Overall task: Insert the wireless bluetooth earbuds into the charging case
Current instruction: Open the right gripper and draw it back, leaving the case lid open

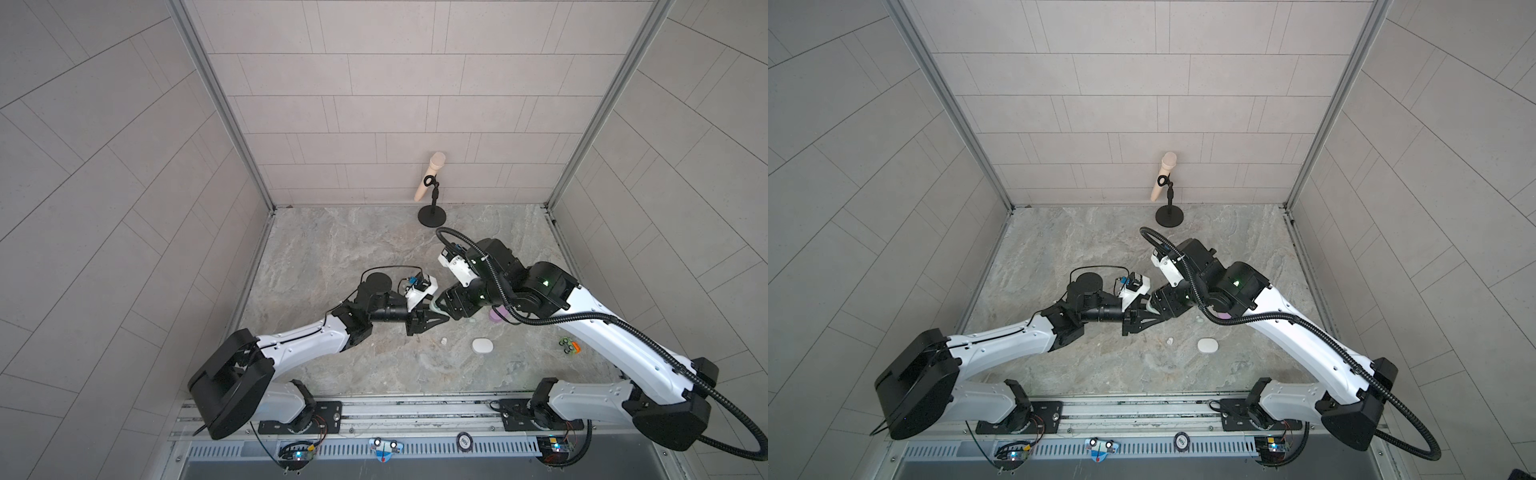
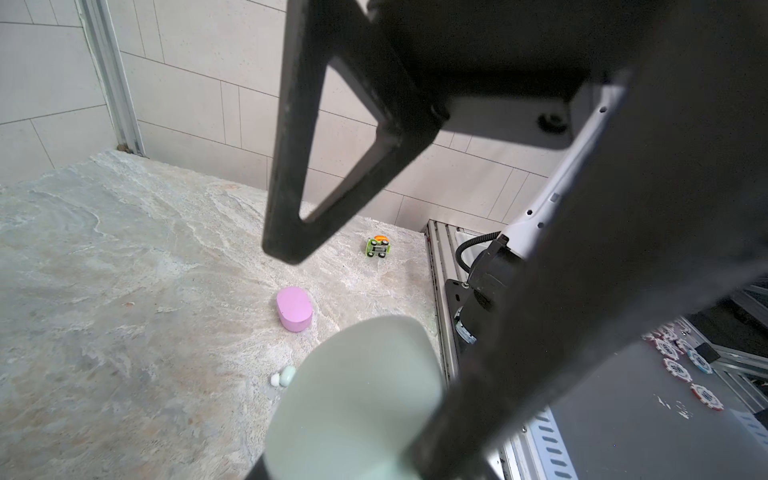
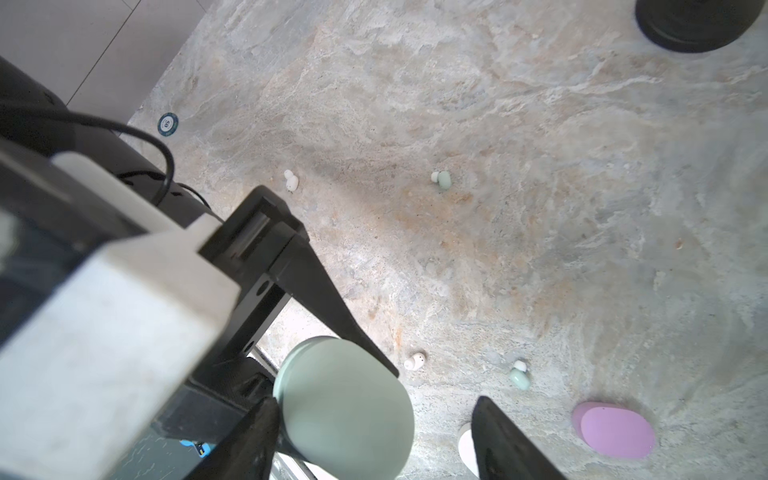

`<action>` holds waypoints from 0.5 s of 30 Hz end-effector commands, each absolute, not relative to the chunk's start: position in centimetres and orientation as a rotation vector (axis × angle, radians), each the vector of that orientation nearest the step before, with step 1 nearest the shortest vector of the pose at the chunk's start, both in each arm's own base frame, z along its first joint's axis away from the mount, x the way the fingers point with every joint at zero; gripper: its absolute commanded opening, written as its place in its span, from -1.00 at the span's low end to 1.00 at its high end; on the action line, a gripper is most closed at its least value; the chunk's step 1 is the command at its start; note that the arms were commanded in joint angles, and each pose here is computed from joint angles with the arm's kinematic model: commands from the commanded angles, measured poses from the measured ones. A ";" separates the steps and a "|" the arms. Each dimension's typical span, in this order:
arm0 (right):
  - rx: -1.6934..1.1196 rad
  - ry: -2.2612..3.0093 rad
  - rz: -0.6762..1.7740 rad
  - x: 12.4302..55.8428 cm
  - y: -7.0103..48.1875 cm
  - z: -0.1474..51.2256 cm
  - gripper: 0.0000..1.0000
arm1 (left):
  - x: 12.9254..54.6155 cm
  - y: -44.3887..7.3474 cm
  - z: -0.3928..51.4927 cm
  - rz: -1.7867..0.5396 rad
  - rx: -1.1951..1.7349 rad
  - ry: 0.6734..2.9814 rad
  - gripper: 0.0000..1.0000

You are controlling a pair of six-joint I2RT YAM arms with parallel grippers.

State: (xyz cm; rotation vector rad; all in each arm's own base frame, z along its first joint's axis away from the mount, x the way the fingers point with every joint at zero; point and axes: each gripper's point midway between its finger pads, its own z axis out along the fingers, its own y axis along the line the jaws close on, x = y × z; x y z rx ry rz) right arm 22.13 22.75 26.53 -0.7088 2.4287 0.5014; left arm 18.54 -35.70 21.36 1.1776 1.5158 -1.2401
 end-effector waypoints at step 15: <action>-0.656 2.425 0.401 22.7 20.2 27.3 0.57 | 17.5 -35.4 23.8 -1.297 1.152 1.408 -0.82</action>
